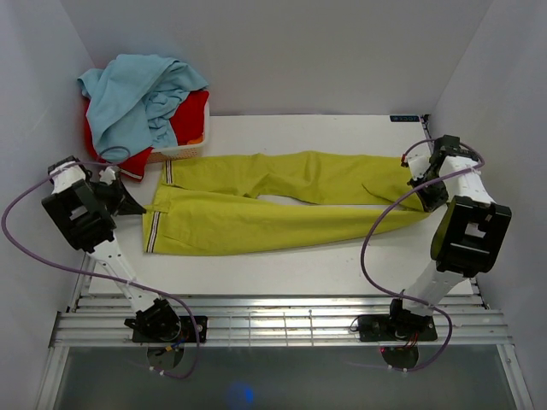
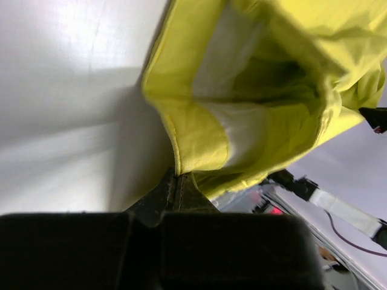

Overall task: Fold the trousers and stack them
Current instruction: Flatten the trousers out

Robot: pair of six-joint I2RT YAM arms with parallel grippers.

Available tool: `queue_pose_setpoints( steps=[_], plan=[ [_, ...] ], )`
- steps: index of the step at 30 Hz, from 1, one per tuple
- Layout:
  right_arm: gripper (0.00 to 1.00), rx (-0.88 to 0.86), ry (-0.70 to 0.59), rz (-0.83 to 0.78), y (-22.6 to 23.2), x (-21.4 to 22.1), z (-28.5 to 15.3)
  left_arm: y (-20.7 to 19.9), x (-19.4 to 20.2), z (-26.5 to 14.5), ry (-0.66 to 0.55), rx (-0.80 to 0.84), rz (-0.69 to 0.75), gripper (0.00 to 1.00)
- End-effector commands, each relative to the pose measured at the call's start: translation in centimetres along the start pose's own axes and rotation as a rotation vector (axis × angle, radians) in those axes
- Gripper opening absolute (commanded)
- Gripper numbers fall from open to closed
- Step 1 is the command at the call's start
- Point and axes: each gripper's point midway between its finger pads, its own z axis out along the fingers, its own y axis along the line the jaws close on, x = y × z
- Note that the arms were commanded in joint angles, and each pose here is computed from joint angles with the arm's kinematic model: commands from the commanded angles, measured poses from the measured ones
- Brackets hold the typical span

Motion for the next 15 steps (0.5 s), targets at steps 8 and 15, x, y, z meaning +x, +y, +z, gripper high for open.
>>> queue_pose_setpoints(
  steps=[8, 15],
  plan=[
    [0.23, -0.054, 0.115, 0.055, -1.6, -0.1, 2.7, -0.3, -8.7, -2.0, -0.170, -0.166, 0.312, 0.46],
    [0.29, -0.035, 0.118, -0.031, 1.8, 4.3, 1.9, -4.5, -2.9, -5.6, -0.261, -0.147, 0.615, 0.54]
  ],
)
